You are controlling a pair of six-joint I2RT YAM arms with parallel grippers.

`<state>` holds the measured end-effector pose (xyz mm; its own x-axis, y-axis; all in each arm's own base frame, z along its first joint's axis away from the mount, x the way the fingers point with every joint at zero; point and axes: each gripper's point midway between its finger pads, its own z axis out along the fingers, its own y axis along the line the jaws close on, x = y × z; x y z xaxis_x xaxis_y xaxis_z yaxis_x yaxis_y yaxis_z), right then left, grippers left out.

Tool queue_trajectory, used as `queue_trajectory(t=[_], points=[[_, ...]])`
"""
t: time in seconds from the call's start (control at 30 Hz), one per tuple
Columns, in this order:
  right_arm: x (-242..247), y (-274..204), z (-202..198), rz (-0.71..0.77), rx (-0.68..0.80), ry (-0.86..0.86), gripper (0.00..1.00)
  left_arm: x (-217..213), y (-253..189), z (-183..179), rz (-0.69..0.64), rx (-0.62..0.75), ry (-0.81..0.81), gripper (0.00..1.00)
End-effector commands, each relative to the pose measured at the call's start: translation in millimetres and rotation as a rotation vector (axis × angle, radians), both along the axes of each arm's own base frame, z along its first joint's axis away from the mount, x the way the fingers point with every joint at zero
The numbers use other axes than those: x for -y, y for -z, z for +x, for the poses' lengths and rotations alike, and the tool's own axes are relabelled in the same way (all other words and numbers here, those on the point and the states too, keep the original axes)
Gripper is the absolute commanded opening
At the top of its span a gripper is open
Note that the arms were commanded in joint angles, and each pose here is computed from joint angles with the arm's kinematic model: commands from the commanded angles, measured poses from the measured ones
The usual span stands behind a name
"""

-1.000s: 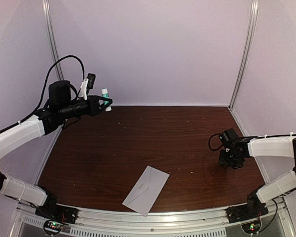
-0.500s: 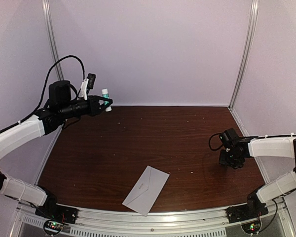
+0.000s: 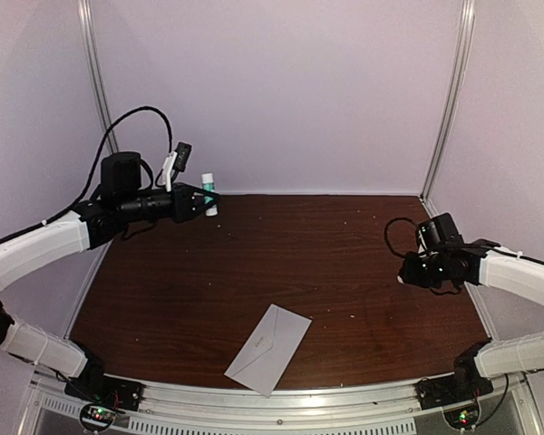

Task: Place the letter into the envelope and seal it
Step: Pick up the solid glue cap from the center of the board, then close the solid glue cap on the solid glue.

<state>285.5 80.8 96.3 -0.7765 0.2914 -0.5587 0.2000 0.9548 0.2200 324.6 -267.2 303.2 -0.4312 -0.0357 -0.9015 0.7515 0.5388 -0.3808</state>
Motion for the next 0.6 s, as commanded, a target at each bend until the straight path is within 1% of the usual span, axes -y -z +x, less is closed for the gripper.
queue_trajectory(t=[0.0,0.13,0.2,0.27,0.33,0.4,0.57], points=[[-60.3,-49.9,0.6,0.251,0.094,-0.251,0.06,43.8,-11.7,-36.7,-0.004,0.089,0.238,0.00],[-120.3,-101.0,-15.0,0.437,0.187,-0.491,0.06,76.0,-2.3,-74.9,0.036,0.119,0.423,0.00],[-150.7,-127.9,-28.3,0.496,0.234,-0.611,0.06,89.8,1.0,-95.4,0.027,0.115,0.525,0.00],[-177.6,-157.0,-42.8,0.539,0.296,-0.721,0.06,96.8,4.6,-107.3,0.014,0.097,0.599,0.00],[-199.6,-183.1,-59.0,0.588,0.349,-0.819,0.06,100.9,10.7,-113.2,0.017,0.071,0.634,0.00],[-212.2,-202.1,-68.9,0.628,0.388,-0.876,0.06,103.5,15.7,-118.1,0.030,0.053,0.649,0.00],[-239.4,-222.1,-81.3,0.673,0.417,-0.969,0.07,112.3,23.6,-131.4,0.051,0.038,0.703,0.00]])
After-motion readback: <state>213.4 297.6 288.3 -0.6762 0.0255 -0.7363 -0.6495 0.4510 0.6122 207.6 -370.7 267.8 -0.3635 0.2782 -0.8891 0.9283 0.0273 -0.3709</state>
